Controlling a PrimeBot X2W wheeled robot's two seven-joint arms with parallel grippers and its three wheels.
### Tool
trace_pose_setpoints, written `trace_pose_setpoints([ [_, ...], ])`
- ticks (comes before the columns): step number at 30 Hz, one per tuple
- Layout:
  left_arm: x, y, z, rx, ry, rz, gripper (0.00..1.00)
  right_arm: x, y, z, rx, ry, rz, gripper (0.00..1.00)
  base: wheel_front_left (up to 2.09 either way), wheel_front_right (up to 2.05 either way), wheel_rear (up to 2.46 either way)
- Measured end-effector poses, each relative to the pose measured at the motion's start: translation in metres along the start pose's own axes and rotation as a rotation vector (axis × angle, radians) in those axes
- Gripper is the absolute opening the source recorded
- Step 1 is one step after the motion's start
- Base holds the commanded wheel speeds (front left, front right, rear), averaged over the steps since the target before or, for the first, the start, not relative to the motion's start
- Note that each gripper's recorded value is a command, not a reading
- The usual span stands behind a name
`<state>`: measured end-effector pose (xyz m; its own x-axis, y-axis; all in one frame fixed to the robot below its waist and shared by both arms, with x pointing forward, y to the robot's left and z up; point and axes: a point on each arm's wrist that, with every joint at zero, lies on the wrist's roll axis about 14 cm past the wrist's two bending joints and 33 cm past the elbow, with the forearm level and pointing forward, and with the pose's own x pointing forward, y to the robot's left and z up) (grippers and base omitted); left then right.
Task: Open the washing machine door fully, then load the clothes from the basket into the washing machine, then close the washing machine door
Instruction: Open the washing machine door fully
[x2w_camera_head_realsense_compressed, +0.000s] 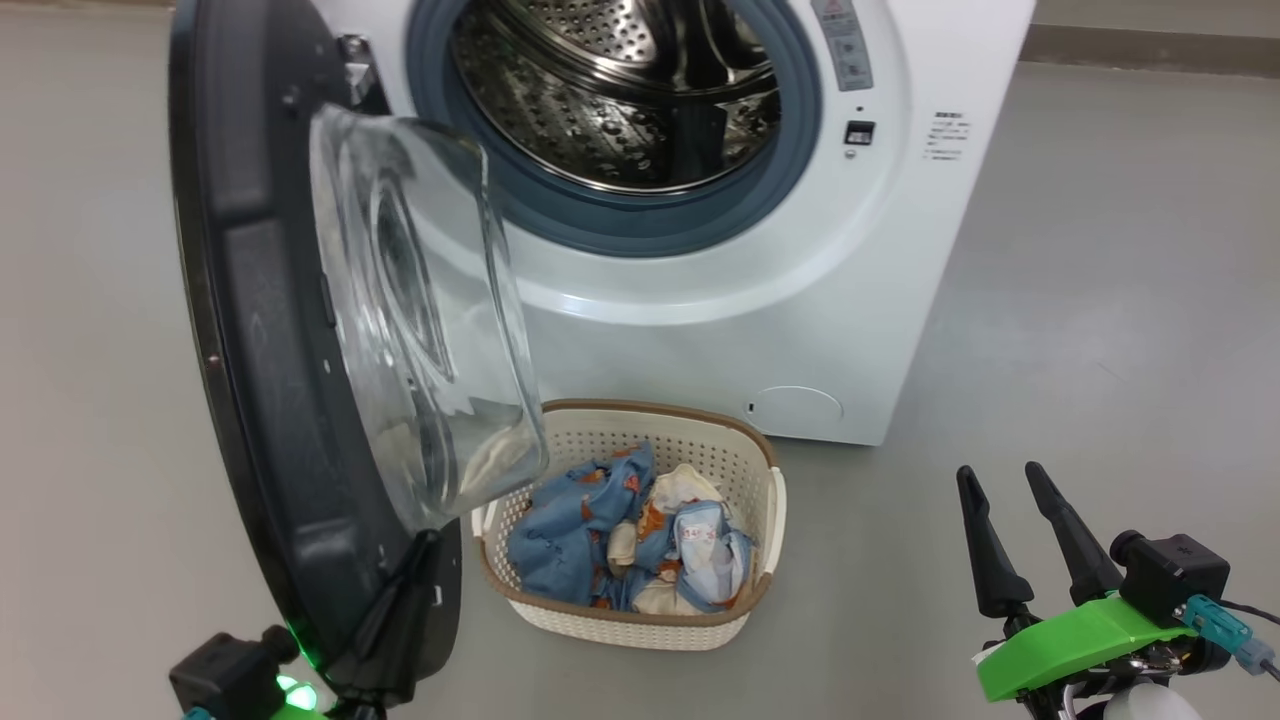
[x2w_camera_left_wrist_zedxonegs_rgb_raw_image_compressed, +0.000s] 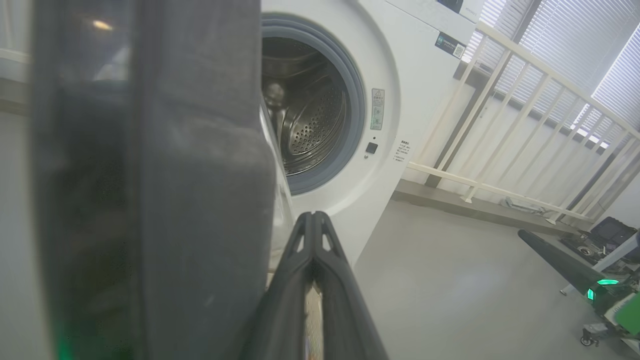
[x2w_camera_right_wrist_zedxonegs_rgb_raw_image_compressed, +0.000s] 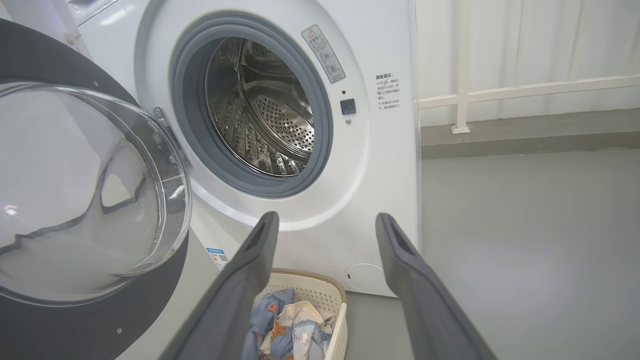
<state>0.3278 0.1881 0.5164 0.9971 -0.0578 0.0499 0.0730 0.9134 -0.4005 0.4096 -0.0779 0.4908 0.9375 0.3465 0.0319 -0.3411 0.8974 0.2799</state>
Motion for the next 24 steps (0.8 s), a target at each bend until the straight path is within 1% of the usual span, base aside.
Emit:
trace_pose_setpoints([
  [7,-0.011,0.029,0.014,0.017,-0.031,0.096,0.00,0.008,0.013,-0.005,0.004,0.013,0.040,1.00,0.00,0.00,0.00],
  [24,-0.038,0.108,0.042,0.076,-0.045,0.338,0.00,0.020,0.031,-0.022,0.035,0.053,0.082,1.00,0.00,0.00,0.00],
])
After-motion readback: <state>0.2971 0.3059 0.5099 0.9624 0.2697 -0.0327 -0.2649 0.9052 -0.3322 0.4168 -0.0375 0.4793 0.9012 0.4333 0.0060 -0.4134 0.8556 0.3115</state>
